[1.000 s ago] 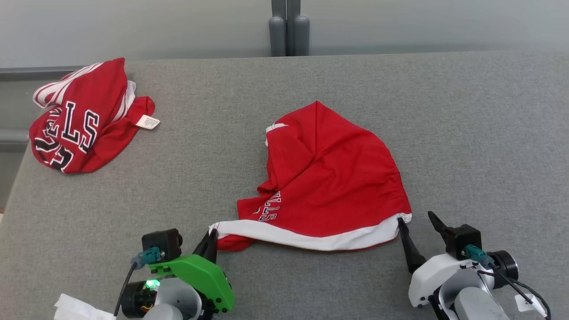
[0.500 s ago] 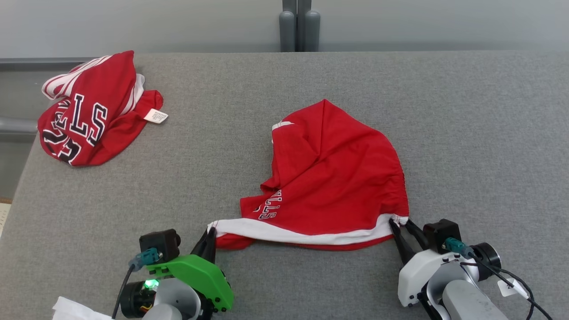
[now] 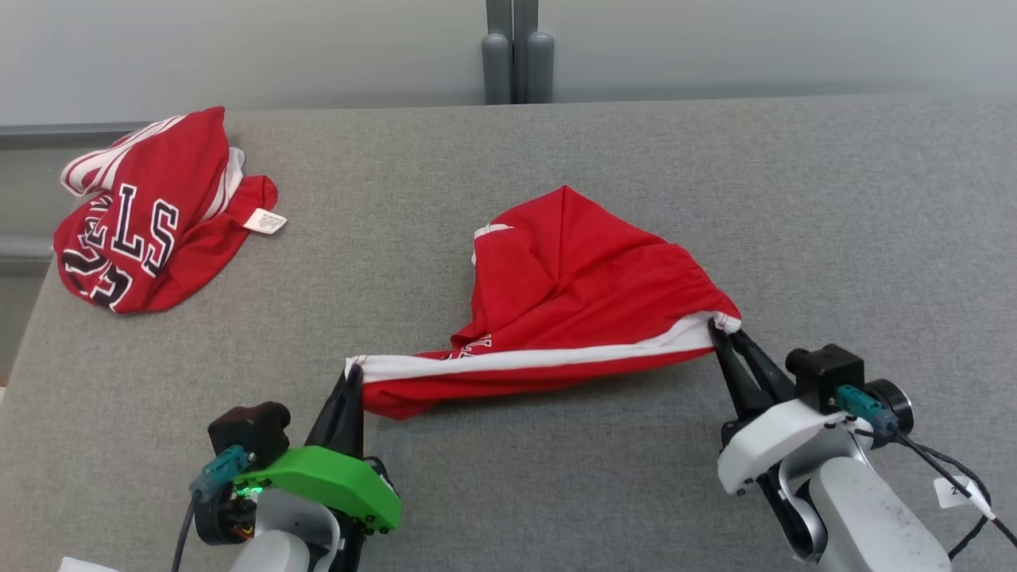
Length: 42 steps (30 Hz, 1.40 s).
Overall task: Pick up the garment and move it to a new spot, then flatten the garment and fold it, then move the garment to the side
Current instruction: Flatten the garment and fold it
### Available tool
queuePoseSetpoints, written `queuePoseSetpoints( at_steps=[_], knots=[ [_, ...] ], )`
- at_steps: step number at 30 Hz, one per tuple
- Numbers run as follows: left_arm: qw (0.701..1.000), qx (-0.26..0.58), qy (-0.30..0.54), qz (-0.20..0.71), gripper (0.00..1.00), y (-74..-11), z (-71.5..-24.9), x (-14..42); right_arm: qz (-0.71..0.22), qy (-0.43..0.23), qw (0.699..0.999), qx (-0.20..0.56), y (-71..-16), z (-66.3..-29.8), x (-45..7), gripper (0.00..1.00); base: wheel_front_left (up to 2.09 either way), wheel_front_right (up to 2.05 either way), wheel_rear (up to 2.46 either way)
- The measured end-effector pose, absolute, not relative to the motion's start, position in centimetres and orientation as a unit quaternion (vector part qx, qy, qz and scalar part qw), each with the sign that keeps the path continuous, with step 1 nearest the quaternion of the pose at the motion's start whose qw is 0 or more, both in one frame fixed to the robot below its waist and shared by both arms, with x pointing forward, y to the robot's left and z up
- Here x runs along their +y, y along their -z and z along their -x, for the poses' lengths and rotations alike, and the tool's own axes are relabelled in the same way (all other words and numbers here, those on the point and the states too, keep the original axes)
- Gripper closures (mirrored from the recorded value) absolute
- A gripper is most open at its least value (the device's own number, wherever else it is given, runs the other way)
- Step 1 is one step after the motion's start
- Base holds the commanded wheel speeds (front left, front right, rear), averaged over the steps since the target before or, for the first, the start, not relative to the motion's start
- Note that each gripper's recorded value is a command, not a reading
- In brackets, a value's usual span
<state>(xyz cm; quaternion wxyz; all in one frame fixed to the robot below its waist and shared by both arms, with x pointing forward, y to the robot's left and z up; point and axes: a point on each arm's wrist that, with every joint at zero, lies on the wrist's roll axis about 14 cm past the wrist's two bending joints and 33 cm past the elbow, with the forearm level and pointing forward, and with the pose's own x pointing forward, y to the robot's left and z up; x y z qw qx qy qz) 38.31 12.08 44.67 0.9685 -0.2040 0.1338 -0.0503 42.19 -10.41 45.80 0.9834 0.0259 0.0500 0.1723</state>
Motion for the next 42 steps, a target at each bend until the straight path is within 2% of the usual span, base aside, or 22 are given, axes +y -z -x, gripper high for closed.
queuePoseSetpoints(
  at_steps=[8,9,15,17,25,32,37,42],
  knots=[
    [0.973,-0.015,0.081,0.216,1.0,-52.6,-40.3,11.5,-0.041,-0.174,0.979,-0.097,-55.7,-41.6,-12.1,1.0,0.0,0.0,0.0],
    [0.971,-0.054,0.09,0.216,1.0,-55.0,-40.5,11.4,-0.038,-0.173,0.976,-0.128,-58.1,-41.0,-12.7,1.0,0.0,0.0,0.0],
    [0.95,-0.164,0.13,0.232,1.0,-62.5,-39.4,10.3,-0.021,-0.159,0.965,-0.21,-65.0,-37.9,-14.8,1.0,0.0,0.0,0.0],
    [0.938,-0.218,0.151,0.225,1.0,-66.1,-38.3,10.0,-0.009,-0.149,0.957,-0.247,-68.2,-35.9,-15.8,1.0,0.0,0.0,0.0],
    [0.914,-0.302,0.195,0.189,1.0,-72.9,-36.3,9.0,0.004,-0.136,0.952,-0.274,-71.9,-33.1,-16.9,1.0,0.0,0.0,0.0],
    [0.923,-0.277,0.213,0.164,1.0,-73.3,-39.4,8.7,-0.007,-0.17,0.957,-0.234,-70.8,-36.3,-15.4,1.0,0.0,0.0,0.0],
    [0.925,-0.277,0.22,0.139,1.0,-74.4,-44.2,8.6,-0.004,-0.198,0.95,-0.243,-72.1,-41.7,-13.7,1.0,0.0,0.0,0.0],
    [0.92,-0.318,0.204,0.105,1.0,-77.3,-49.5,9.6,0.016,-0.196,0.945,-0.262,-73.7,-48.3,-12.6,1.0,0.0,0.0,0.0]
  ],
)
